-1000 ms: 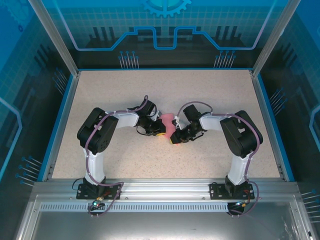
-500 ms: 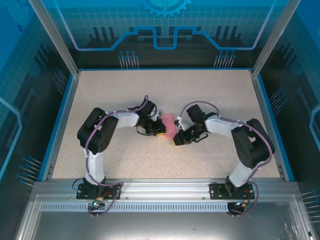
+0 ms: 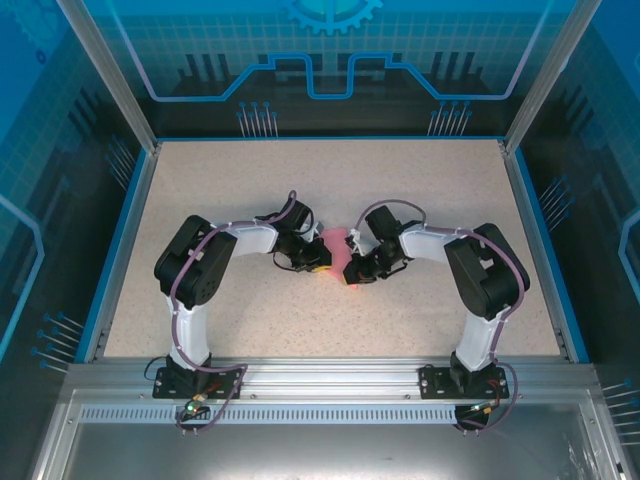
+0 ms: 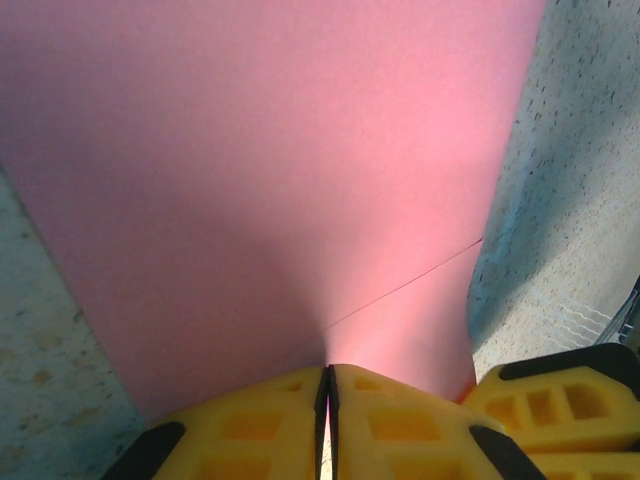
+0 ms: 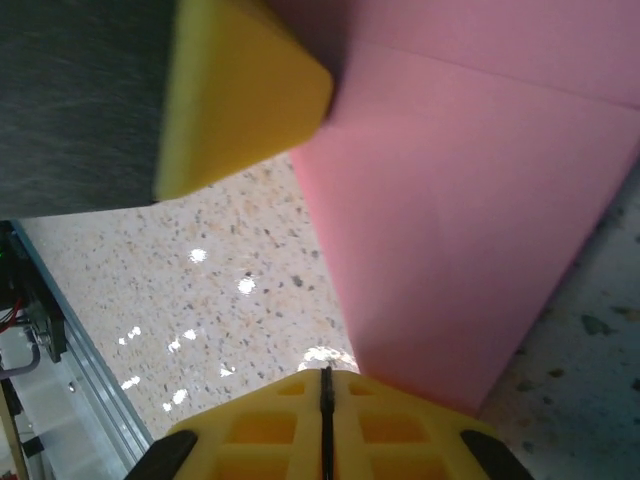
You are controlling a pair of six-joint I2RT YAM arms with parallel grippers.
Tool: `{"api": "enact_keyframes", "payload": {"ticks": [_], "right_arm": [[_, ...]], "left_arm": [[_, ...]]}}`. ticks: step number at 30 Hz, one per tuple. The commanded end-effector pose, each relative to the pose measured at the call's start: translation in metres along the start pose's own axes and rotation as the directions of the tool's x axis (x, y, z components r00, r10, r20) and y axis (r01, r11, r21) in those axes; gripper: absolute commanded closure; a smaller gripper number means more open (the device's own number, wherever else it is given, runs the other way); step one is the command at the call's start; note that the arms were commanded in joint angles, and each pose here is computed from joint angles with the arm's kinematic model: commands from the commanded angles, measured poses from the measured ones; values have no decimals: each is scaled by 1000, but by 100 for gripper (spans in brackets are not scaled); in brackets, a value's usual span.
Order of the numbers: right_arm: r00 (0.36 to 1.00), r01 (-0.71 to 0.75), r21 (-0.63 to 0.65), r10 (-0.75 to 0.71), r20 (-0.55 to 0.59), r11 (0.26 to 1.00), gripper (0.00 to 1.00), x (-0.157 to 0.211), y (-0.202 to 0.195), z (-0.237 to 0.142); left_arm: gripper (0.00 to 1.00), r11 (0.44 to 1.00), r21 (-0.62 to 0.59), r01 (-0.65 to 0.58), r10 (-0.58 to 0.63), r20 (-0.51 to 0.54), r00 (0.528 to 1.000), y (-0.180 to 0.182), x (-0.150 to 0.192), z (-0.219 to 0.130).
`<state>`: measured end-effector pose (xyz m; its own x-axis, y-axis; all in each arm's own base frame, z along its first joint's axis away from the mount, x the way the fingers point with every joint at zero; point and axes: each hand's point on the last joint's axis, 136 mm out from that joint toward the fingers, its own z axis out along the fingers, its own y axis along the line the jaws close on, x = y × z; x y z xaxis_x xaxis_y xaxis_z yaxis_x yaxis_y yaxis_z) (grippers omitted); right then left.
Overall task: Fold a paper plane with a square sheet of paper (fold left side to right side)
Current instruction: Third fold the triangle at the center of the table.
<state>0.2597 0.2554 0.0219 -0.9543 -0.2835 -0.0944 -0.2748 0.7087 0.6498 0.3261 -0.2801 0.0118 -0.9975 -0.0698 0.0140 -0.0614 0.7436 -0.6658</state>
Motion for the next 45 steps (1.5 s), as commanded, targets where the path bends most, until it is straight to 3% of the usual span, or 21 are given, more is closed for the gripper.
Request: {"api": "enact_keyframes", "payload": {"ticks": [1,9,14,20,35,45], "right_arm": [[998,-58,14,59,-13,998,92,4,-10,8],[983,-158,84,165,-81,984,100,31,-39,17],[973,-212,65,217,-78,975,100,36,-46,19],[972,-213,57,217,-93,975,100,38,-48,23],[971,-207,78,215,-104,975,100,39,-52,24],[966,-210,127,226,-125,969,100,46,-60,22]], "left_arm": [[87,987,-156,51,-57,-32,998,42,18,8],[85,996,-94,-3,5,20,1000,18,10,-6],[83,993,-41,-112,114,50,992,-14,12,-19],[82,981,10,-193,193,27,981,-43,26,-11],[83,982,-15,-187,187,-7,982,-33,23,13],[84,964,-184,-193,196,-3,981,-1,14,15]]}}
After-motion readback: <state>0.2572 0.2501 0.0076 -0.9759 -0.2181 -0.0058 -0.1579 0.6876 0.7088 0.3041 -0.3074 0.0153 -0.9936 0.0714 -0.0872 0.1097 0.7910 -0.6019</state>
